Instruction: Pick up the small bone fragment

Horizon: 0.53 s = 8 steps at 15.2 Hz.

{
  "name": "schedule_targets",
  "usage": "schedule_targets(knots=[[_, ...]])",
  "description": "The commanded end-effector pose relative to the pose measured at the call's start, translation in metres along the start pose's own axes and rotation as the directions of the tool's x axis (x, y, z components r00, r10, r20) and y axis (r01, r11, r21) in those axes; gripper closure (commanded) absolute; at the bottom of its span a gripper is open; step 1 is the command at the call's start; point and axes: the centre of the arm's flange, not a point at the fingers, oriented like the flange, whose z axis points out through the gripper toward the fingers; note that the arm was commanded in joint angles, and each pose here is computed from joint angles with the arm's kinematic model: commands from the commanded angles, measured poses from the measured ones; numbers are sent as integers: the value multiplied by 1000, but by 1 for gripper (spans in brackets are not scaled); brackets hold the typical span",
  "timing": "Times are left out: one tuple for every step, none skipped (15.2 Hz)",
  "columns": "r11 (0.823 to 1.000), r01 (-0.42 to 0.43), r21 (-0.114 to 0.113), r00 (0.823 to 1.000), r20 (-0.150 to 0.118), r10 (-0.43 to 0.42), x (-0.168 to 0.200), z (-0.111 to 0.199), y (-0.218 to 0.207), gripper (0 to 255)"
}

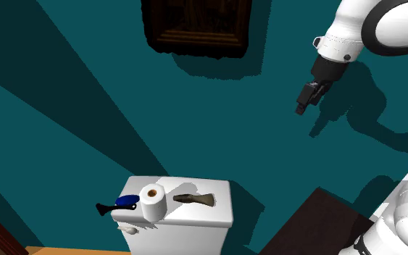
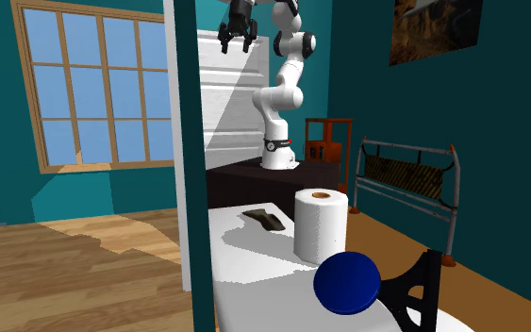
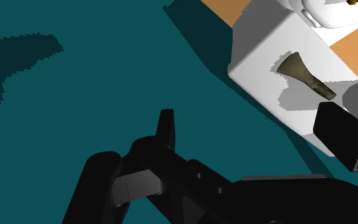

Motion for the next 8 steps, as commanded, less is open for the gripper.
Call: schedule_targets(knots=[[1000,0,0,1000,0,0,0,0,0,0],[1000,21,3,1000,4,-21,8,10,-4,0],[999,42,5,999,7,-42,16,20,-8,0],[998,63,8,998,11,-64,24,30,-12,0],[996,85,11,996,14,-85,31,41,-16,0],[994,106,14,994,18,-106,39,51,-20,0],[992,127,17,992,21,-127,46,61,-25,0],[989,147,20,989,24,-148,53,71,-30,0]])
